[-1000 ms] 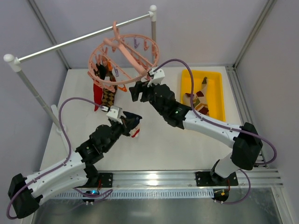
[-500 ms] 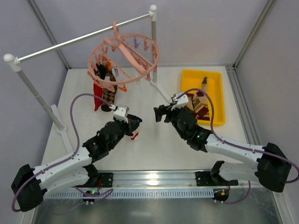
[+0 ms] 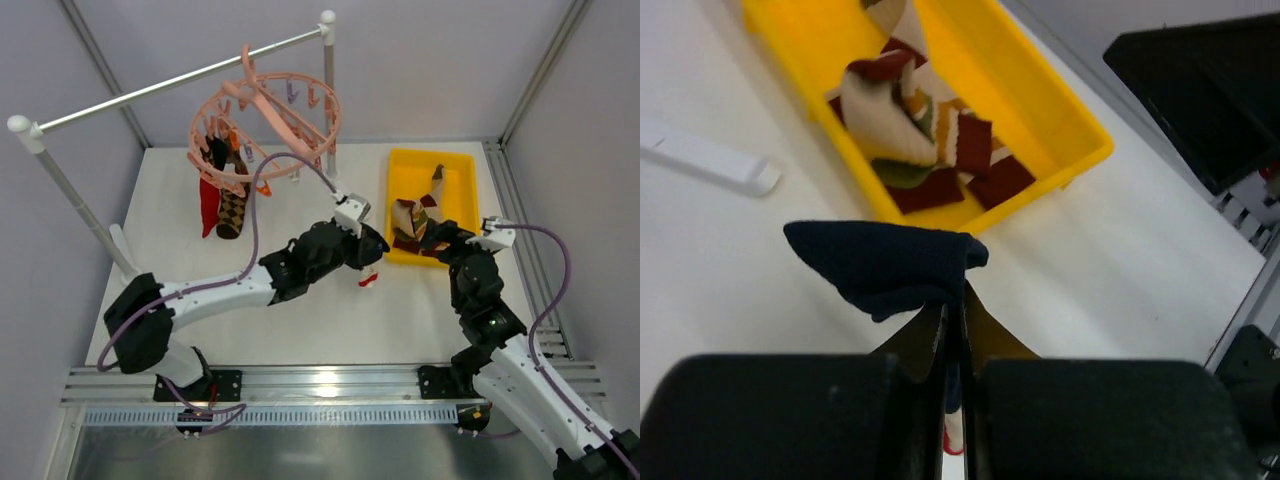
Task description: Remove the socks clipped to the hanger
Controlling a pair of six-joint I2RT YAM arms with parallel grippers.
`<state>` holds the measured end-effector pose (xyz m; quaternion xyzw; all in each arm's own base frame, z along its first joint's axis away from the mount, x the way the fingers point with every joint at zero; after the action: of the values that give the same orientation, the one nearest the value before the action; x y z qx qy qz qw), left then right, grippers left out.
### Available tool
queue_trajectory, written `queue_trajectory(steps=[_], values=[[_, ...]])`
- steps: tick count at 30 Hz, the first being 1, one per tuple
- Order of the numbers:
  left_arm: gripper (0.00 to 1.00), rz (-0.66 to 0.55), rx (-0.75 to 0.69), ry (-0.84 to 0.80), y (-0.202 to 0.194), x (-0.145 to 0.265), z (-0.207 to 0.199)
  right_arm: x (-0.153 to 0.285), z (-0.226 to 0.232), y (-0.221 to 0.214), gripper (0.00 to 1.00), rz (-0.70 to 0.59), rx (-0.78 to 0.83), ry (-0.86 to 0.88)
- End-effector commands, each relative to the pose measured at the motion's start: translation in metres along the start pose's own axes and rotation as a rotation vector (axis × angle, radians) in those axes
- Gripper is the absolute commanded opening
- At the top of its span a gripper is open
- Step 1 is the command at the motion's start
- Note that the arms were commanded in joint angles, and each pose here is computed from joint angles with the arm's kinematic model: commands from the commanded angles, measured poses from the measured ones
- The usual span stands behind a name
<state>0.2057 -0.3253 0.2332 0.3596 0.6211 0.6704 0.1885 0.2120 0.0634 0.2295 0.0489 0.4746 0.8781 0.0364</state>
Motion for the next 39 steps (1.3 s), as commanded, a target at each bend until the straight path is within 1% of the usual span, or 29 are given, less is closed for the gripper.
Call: queue_trajectory(steps=[1,3,5,6,8,9,11,12,14,15,16,17,18,19,20,22,24,26,27,28,29,30,31,32,33,34,35,36,39], values=[[0.0,-0.09,0.016,-0.121,0.036,-0.046,-0.026,0.014,-0.021,0.019,1.0,-0.087,-0.063,-0.087],[0.0,-0.084,0.02,-0.142,0.041,-0.067,-0.033,0.029,-0.029,0.033,1.0,-0.155,-0.106,-0.109],[0.0,-0.093,0.024,-0.152,0.049,-0.095,-0.041,0.041,-0.036,0.041,1.0,-0.192,-0.118,-0.126],[0.0,-0.098,0.023,-0.165,0.052,-0.103,-0.044,0.052,-0.039,0.053,1.0,-0.25,-0.152,-0.122],[0.0,-0.123,0.029,-0.174,0.06,-0.124,-0.05,0.064,-0.046,0.06,1.0,-0.284,-0.147,-0.136],[0.0,-0.166,0.037,-0.173,0.077,-0.129,-0.053,0.074,-0.049,0.069,1.0,-0.331,-0.174,-0.13],[0.0,-0.159,0.038,-0.165,0.069,-0.149,-0.056,0.082,-0.057,0.072,1.0,-0.346,-0.157,-0.152],[0.0,-0.196,0.045,-0.168,0.083,-0.154,-0.058,0.084,-0.058,0.075,1.0,-0.351,-0.15,-0.163],[0.0,-0.204,0.052,-0.187,0.076,-0.169,-0.063,0.093,-0.062,0.079,1.0,-0.375,-0.167,-0.162],[0.0,-0.237,0.062,-0.2,0.085,-0.173,-0.065,0.094,-0.062,0.079,1.0,-0.377,-0.172,-0.159],[0.0,-0.243,0.073,-0.206,0.085,-0.176,-0.068,0.094,-0.061,0.078,1.0,-0.373,-0.174,-0.143],[0.08,-0.227,0.073,-0.199,0.074,-0.186,-0.069,0.093,-0.061,0.077,1.0,-0.368,-0.172,-0.136],[0.29,-0.23,0.073,-0.187,0.082,-0.189,-0.069,0.093,-0.059,0.077,1.0,-0.365,-0.173,-0.13],[0.82,-0.21,0.072,-0.168,0.078,-0.195,-0.067,0.091,-0.059,0.076,1.0,-0.354,-0.165,-0.134],[0.99,-0.19,0.059,-0.137,0.076,-0.2,-0.066,0.091,-0.057,0.077,1.0,-0.344,-0.161,-0.13],[1.0,-0.154,0.049,-0.114,0.069,-0.207,-0.064,0.09,-0.057,0.075,1.0,-0.33,-0.156,-0.131],[1.0,-0.143,0.045,-0.098,0.065,-0.203,-0.062,0.088,-0.056,0.074,1.0,-0.322,-0.152,-0.131],[1.0,-0.177,0.053,-0.09,0.07,-0.195,-0.059,0.088,-0.056,0.072,1.0,-0.319,-0.151,-0.126],[1.0,-0.145,0.048,-0.07,0.052,-0.192,-0.055,0.088,-0.056,0.072,1.0,-0.319,-0.15,-0.124],[1.0,-0.196,0.057,-0.067,0.071,-0.176,-0.054,0.087,-0.056,0.072,1.0,-0.318,-0.15,-0.123],[1.0,-0.2,0.055,-0.063,0.072,-0.168,-0.052,0.086,-0.056,0.071,1.0,-0.315,-0.147,-0.125],[1.0,-0.148,0.037,-0.051,0.048,-0.162,-0.048,0.086,-0.055,0.07,1.0,-0.312,-0.144,-0.122],[1.0,-0.184,0.038,-0.058,0.064,-0.142,-0.047,0.085,-0.055,0.07,1.0,-0.311,-0.144,-0.121],[1.0,-0.131,0.017,-0.059,0.037,-0.134,-0.045,0.084,-0.055,0.069,1.0,-0.313,-0.146,-0.12],[1.0,-0.128,0.005,-0.052,0.034,-0.123,-0.041,0.083,-0.055,0.068,1.0,-0.311,-0.145,-0.116],[1.0,-0.153,-0.003,-0.047,0.042,-0.104,-0.038,0.08,-0.054,0.066,1.0,-0.299,-0.138,-0.122],[1.0,-0.149,-0.009,-0.032,0.037,-0.093,-0.033,0.078,-0.054,0.063,1.0,-0.293,-0.135,-0.122],[1.0,-0.085,-0.029,-0.011,0.006,-0.082,-0.026,0.075,-0.053,0.061,1.0,-0.283,-0.13,-0.12],[1.0,-0.019,-0.055,0.083,-0.023,-0.043,-0.005,0.07,-0.049,0.056,1.0,-0.268,-0.137,-0.099]])
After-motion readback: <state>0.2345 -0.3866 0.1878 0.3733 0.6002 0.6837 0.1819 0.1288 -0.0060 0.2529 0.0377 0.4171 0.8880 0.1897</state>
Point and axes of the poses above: each gripper's point midway between its finger pads, its own x axis back along the fingers, its own z axis along the line the jaws close on, y = z × x, the point moved 8 cm from there along x, back along the fingers, and after that the axes turned 13 degrees about -x, right-handed, at the moved point
